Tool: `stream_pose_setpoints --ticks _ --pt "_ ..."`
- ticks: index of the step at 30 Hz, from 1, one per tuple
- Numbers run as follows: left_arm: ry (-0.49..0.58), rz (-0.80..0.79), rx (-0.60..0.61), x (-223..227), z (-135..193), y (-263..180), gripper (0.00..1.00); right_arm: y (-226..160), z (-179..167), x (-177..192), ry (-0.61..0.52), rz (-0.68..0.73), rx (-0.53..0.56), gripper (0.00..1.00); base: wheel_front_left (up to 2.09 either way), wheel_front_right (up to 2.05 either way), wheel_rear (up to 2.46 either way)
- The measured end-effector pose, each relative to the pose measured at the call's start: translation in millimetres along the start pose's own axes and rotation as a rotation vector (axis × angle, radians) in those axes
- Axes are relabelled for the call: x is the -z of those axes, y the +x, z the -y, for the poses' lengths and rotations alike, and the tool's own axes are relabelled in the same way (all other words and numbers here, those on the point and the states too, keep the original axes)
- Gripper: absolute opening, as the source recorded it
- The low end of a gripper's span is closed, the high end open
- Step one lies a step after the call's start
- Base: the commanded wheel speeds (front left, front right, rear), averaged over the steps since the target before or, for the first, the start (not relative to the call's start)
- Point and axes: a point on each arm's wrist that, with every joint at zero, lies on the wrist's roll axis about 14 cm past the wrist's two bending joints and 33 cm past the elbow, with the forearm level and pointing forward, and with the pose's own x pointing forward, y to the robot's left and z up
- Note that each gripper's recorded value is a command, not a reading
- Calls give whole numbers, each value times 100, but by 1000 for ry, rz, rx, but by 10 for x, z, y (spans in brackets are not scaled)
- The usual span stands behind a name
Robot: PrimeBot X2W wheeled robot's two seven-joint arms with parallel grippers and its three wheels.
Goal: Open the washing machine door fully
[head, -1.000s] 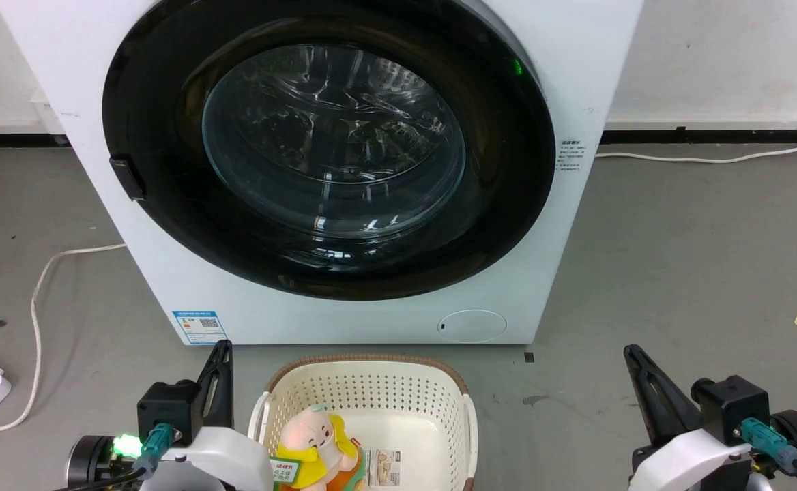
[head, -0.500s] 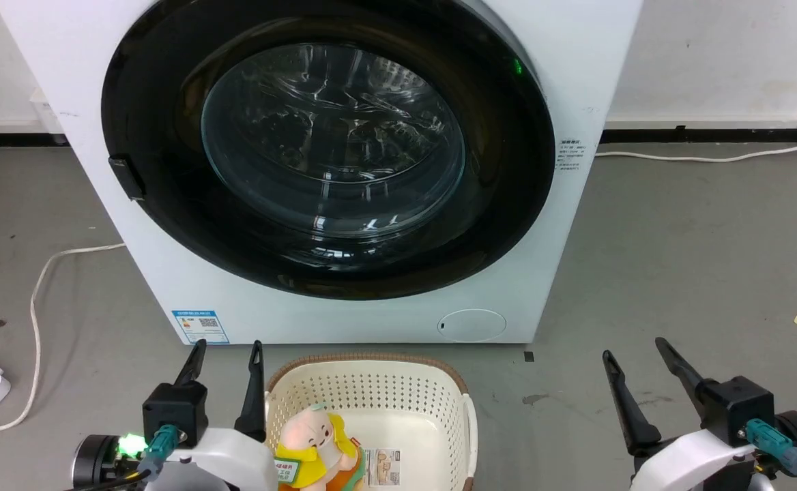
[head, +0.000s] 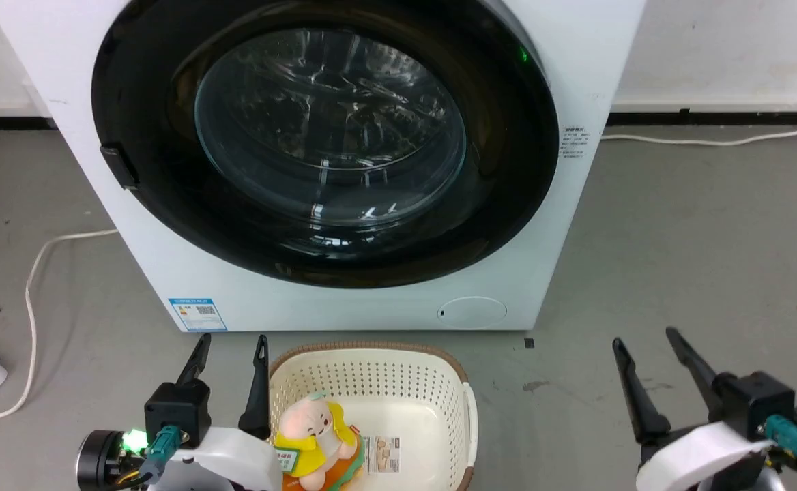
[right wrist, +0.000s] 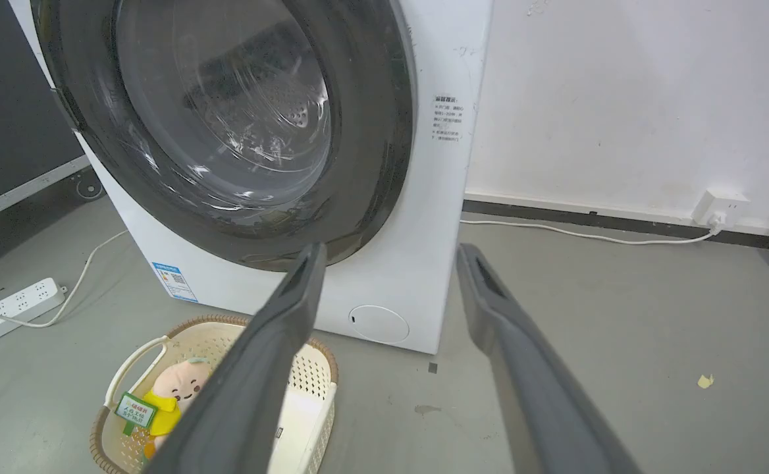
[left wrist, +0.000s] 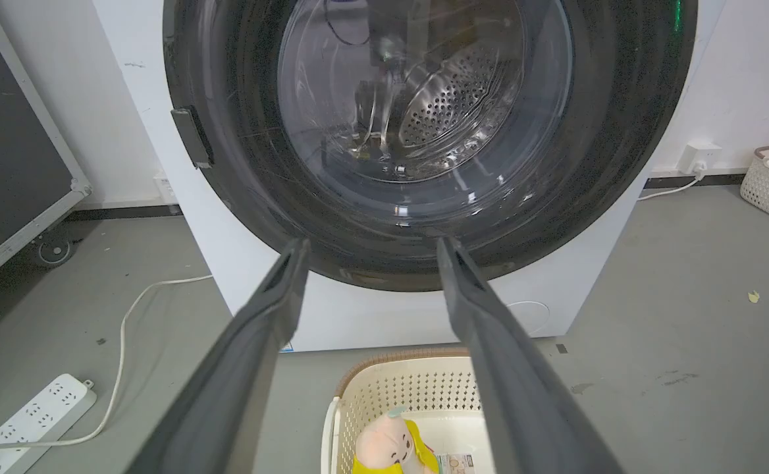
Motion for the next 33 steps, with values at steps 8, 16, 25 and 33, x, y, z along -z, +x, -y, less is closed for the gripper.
stream_pose_setpoints --ticks 8,16,25,33 --pt "-8 9 4 7 12 91 100 201 40 -95 27 35 6 100 0 0 0" --pt "-17 18 6 31 31 217 100 574 146 -254 137 67 22 100 0 0 0" --pt "-25 24 -10 59 -17 304 100 945 305 -281 245 50 52 100 0 0 0" --pt "-36 21 -23 111 -48 348 100 1325 376 -362 319 59 64 38 0 0 0"
